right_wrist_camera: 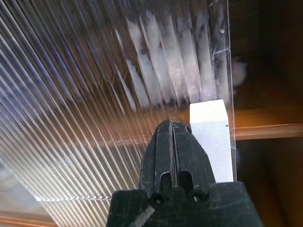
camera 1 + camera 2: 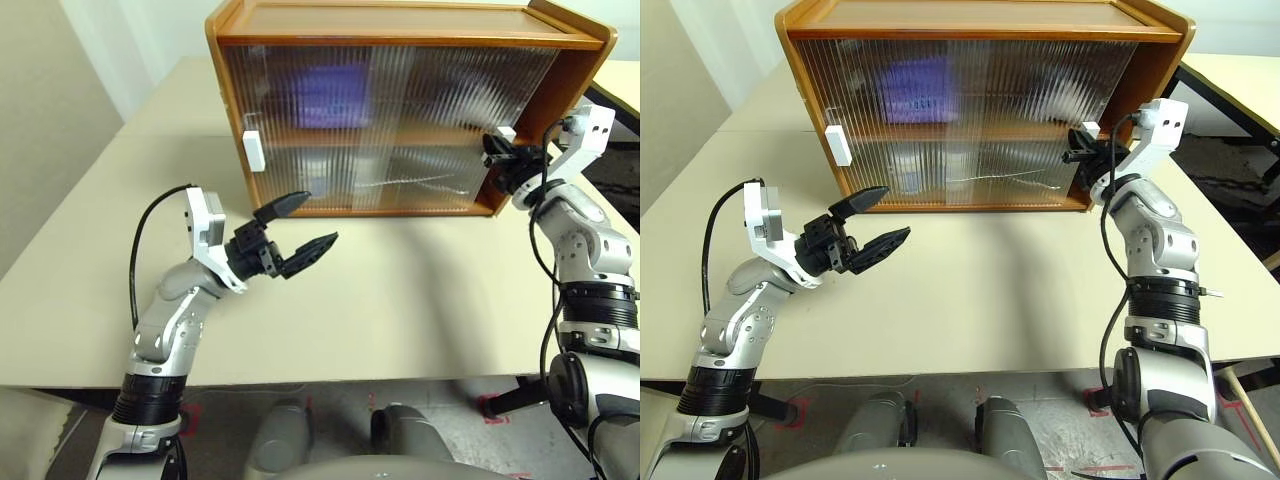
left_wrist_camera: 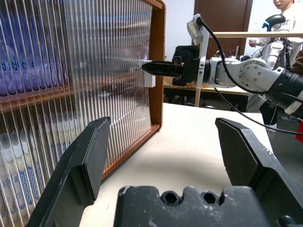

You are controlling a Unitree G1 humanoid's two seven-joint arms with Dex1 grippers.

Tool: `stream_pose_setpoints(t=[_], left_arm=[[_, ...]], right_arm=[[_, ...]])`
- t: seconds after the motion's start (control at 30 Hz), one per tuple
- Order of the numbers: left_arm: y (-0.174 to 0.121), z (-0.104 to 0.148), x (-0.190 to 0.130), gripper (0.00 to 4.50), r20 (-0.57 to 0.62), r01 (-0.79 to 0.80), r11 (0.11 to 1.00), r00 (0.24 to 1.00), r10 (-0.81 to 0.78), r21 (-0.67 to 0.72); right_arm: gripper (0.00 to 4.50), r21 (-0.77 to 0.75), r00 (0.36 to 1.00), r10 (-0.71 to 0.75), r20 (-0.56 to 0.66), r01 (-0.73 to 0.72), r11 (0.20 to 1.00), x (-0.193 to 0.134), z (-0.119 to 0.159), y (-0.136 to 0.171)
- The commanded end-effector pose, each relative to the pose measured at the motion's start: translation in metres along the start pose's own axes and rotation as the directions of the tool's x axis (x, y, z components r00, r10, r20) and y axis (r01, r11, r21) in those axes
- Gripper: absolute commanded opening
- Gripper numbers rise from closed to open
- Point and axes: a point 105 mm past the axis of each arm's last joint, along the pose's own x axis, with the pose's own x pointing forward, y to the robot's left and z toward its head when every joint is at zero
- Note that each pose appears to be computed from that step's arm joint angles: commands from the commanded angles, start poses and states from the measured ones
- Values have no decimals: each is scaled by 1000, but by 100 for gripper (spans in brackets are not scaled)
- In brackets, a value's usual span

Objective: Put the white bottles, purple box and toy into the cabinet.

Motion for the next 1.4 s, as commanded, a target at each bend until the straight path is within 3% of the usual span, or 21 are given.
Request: stream_pose_setpoints(t=[0.03,0.27,0.63,0.8,1.0,1.1,1.23,1.33,1.4], left_arm=[[-1,-2,4,450,-12,15,1000,1000,-15,5],[-1,-2,3,450,-16,13,1000,1000,-13,6],[-2,-2,2,450,-20,14,1000,1000,-14,5],[-2,-2,1,450,-23,12,1000,1000,-12,3],[-1,-2,-3,450,-36,9,1000,999,-9,0],[-1,-2,-4,450,-39,6,1000,999,-6,-2],[12,-18,-14,450,-137,-90,996,986,89,1],[37,-30,-38,450,-217,-266,964,940,265,23],[53,-31,-55,450,-235,-383,923,894,382,45]], right_arm=[[3,-14,997,-70,20,70,997,-5,8,-20],[3,-29,992,-122,17,122,992,-12,10,-41],[3,-26,990,-135,41,136,990,-12,17,-44],[3,30,996,-61,64,59,998,-11,19,-26],[3,19,993,63,99,-65,998,-6,46,23],[72,7,986,140,86,-141,990,-8,44,38],[213,255,885,465,-19,-446,858,-29,12,87],[324,391,778,610,-151,-520,760,-70,-28,85],[401,434,779,593,-205,-470,768,-83,-41,66]])
